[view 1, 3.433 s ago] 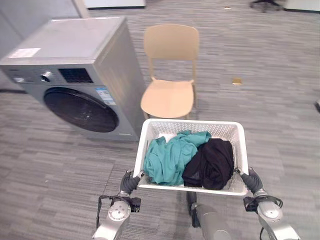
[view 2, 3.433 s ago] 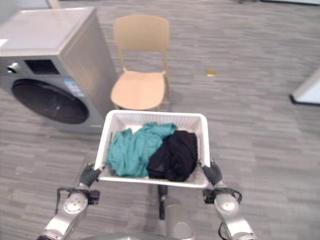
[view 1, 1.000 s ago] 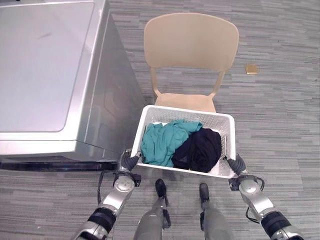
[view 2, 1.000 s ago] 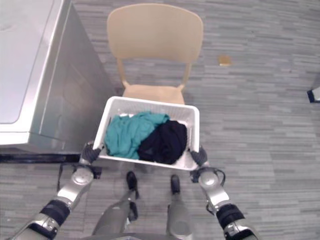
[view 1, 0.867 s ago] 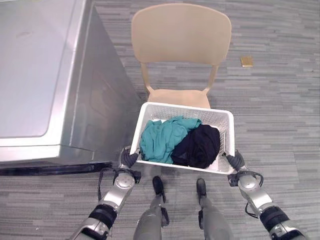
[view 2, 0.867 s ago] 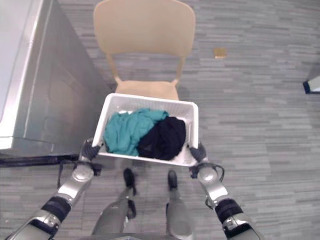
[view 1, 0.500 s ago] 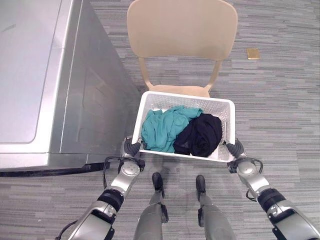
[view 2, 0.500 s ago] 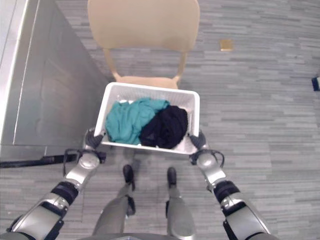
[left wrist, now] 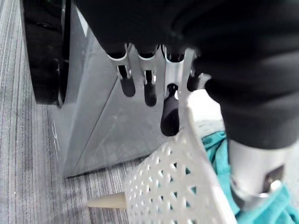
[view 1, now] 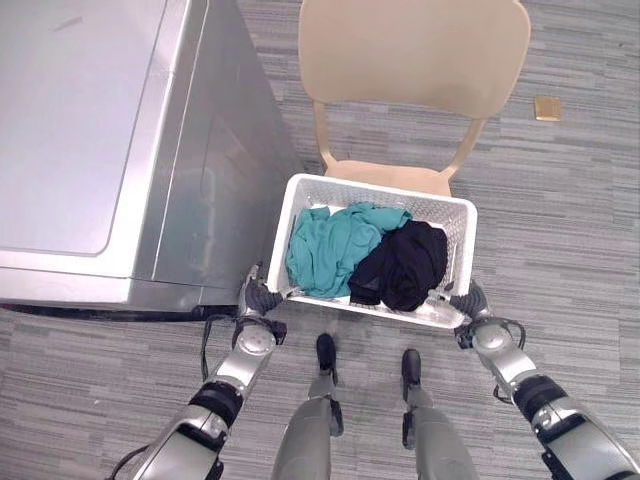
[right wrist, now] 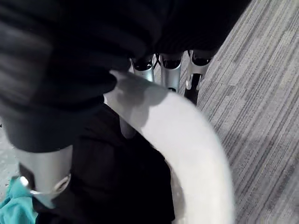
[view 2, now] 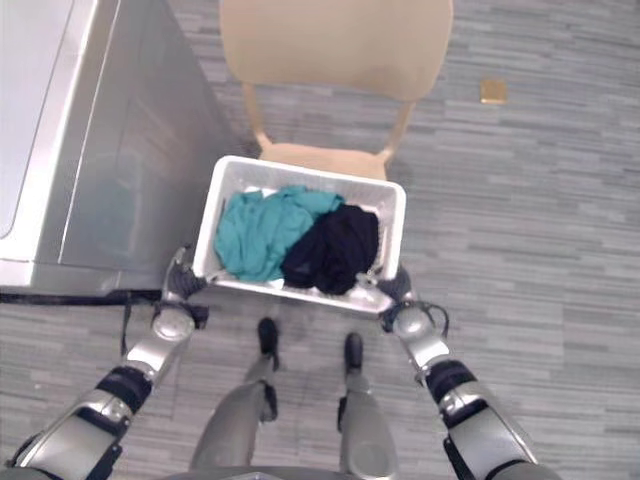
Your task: Grab the laundry basket,head to the washer,open it,put in the laundry and shut it.
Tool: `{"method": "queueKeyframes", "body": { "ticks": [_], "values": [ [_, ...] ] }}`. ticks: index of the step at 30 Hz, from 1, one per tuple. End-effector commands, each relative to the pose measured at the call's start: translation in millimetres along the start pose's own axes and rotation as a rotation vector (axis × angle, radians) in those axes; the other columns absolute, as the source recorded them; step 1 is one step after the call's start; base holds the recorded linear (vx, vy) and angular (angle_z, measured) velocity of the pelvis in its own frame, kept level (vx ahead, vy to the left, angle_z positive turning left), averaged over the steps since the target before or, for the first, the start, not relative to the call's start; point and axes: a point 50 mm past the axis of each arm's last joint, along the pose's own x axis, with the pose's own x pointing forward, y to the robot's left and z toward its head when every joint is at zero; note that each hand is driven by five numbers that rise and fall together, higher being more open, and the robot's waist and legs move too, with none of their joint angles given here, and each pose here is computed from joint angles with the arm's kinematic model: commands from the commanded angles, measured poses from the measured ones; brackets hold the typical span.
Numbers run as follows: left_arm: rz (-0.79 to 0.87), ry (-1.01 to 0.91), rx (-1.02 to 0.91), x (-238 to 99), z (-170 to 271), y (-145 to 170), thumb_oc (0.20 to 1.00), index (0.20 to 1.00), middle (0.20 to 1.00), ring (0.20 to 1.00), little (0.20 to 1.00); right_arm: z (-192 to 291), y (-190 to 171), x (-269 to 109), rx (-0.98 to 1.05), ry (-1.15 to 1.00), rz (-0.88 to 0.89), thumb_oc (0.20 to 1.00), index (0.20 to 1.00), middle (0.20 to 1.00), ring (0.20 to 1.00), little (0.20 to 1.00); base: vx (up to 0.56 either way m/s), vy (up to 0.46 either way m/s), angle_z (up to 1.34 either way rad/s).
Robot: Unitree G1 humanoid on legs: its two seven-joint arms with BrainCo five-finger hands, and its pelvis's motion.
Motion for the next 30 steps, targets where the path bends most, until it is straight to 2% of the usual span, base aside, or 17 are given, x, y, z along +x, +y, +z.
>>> {"method": "queueKeyframes", "body": {
  "ticks": [1,9,14,22,24,30],
  "values": [
    [-0.090,-0.126,-0.044,-0.7,25.6,-22.1,1.000,1.000,1.000,1.000,1.000,18.0,17.6,-5.5,0.043,-0.101,0.062,1.000,1.000,1.000,1.000,1.000,0.00,0.000,0.00],
    [-0.068,-0.112,-0.081,-16.4,3.1,9.5,1.000,1.000,1.000,1.000,1.000,-7.7,-18.5,-17.3,-0.006,-0.084,0.043,1.000,1.000,1.000,1.000,1.000,0.03,-0.041,-0.01],
    [-0.063,-0.010,-0.117,-34.8,-30.1,21.5,1.000,1.000,1.000,1.000,1.000,-33.4,-27.8,-31.0,-0.014,-0.021,0.063,1.000,1.000,1.000,1.000,1.000,0.00,-0.038,0.06],
    [-0.118,0.256,-0.040,-71.3,-100.0,22.0,1.000,1.000,1.000,1.000,1.000,-79.7,-10.3,-54.8,-0.020,0.142,0.160,1.000,1.000,1.000,1.000,1.000,-0.03,-0.015,0.09],
    [-0.139,0.371,-0.016,-87.2,-125.8,19.3,1.000,1.000,1.000,1.000,1.000,-97.4,-2.1,-63.9,-0.041,0.213,0.196,1.000,1.000,1.000,1.000,1.000,0.00,0.000,0.00],
    [-0.114,0.519,-0.005,-102.7,-154.4,17.0,1.000,1.000,1.000,1.000,1.000,-114.0,10.4,-73.3,-0.025,0.292,0.222,1.000,1.000,1.000,1.000,1.000,-0.03,-0.019,0.02]
  ]
}}
